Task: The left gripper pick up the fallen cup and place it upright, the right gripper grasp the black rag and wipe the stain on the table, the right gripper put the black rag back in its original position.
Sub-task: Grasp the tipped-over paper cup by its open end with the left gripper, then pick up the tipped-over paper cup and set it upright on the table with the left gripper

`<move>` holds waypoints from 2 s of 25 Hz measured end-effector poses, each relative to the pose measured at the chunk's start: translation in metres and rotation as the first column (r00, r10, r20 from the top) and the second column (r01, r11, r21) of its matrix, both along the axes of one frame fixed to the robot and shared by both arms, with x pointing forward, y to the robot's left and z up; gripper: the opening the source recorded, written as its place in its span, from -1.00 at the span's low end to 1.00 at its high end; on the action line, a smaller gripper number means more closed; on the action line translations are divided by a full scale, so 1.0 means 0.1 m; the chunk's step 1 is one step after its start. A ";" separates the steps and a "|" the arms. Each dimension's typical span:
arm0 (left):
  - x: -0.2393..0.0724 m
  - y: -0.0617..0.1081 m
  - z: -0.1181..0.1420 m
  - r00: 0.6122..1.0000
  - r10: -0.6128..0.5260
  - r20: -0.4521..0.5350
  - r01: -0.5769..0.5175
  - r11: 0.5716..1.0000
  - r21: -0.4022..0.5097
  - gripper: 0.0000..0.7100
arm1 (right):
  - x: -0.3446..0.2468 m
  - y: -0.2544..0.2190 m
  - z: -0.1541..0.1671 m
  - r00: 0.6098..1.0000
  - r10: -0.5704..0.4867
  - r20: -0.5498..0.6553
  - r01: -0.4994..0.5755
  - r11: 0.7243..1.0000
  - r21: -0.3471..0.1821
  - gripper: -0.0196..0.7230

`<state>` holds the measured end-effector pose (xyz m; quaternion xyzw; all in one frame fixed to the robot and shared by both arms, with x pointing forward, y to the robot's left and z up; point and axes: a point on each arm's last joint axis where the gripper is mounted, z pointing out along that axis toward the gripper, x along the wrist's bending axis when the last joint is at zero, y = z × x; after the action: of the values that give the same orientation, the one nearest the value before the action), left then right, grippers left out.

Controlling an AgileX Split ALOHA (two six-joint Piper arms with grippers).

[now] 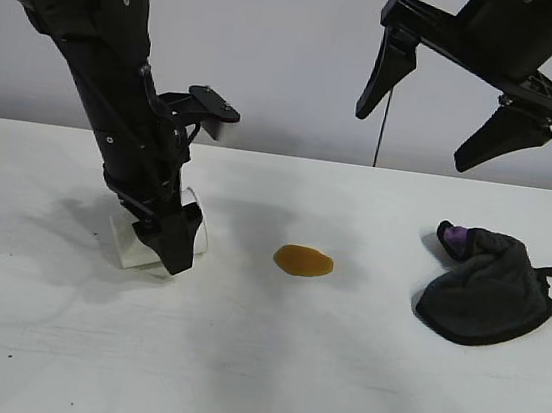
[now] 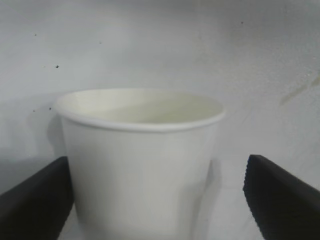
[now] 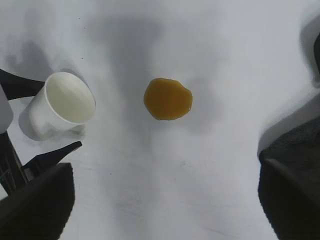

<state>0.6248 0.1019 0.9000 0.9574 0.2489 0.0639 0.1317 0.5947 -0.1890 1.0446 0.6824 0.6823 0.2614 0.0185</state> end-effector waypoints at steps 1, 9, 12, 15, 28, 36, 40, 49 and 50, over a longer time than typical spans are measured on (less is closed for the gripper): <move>0.00 0.00 0.00 1.000 0.002 0.000 -0.002 1.000 -0.002 0.74 | 0.00 0.00 0.00 1.000 0.000 0.000 0.000 1.000 0.000 0.92; 0.03 0.02 0.01 1.000 0.022 0.000 -0.022 1.000 -0.021 0.15 | 0.00 0.00 0.00 1.000 -0.002 0.005 0.002 1.000 0.001 0.92; 0.05 0.04 0.02 0.999 0.038 -0.002 -0.038 0.999 -0.032 0.11 | 0.01 0.00 0.00 1.000 -0.002 0.006 0.002 1.000 0.001 0.92; 0.05 0.04 0.05 0.999 0.041 0.003 -0.041 0.998 -0.038 0.11 | 0.01 0.00 0.00 1.000 -0.002 0.007 0.002 1.000 0.001 0.92; 0.13 0.35 0.54 0.977 0.165 0.137 -0.088 0.891 -0.446 0.11 | 0.01 0.00 0.01 1.000 -0.005 0.011 0.004 1.000 0.004 0.92; -0.09 0.64 0.56 0.934 0.093 0.346 0.169 0.738 -0.653 0.11 | 0.04 0.00 0.02 0.999 -0.015 0.039 0.015 1.000 0.013 0.92; -0.18 0.89 0.44 0.929 0.078 0.363 0.201 0.717 -0.668 0.11 | 0.04 0.00 0.02 0.999 -0.013 0.041 0.012 1.000 0.012 0.92; -0.21 1.00 0.34 0.923 0.037 0.383 0.274 0.635 -0.722 0.11 | 0.05 0.00 0.03 0.998 0.002 0.066 -0.002 1.000 0.004 0.92; -0.21 0.99 0.26 0.927 0.019 0.376 0.284 0.618 -0.733 0.11 | 0.05 0.00 0.03 0.998 0.002 0.067 -0.002 1.000 0.005 0.92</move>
<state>0.6035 0.2011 0.9257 0.7952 0.1518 0.1079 0.5770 0.5999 -0.1886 1.0472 0.6728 0.6813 0.2857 0.0395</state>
